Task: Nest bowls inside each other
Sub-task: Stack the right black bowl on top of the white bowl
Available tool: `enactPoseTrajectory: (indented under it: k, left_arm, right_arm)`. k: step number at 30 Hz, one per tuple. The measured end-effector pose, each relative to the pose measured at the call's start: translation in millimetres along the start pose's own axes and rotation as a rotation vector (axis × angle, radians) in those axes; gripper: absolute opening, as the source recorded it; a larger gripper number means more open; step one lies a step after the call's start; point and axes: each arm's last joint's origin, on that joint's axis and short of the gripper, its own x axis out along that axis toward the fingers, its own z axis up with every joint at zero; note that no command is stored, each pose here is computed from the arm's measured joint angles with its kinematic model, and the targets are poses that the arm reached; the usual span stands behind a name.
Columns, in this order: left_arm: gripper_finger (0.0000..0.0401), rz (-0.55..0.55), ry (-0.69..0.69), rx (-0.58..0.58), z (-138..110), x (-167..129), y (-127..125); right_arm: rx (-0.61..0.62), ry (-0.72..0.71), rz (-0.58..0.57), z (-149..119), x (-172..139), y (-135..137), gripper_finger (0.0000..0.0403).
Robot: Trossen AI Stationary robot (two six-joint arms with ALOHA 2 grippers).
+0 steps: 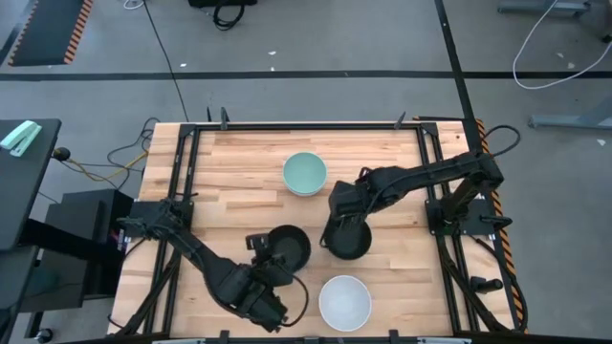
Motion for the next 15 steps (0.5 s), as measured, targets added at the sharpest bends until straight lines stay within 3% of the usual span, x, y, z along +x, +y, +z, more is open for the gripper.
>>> enactPoseTrajectory:
  k: [7,15]
  left_arm:
    - [0.0025,0.055,-0.032,-0.094,-18.0,-8.6,25.1]
    - [0.0025,0.121,-0.009,-0.195,-48.2,-1.7,51.0]
  right_arm:
    - [0.065,-0.133,0.086,-13.6,-29.8,-15.8,0.0067]
    - [0.1,-0.157,0.193,-53.2,-4.0,-25.5,0.0067]
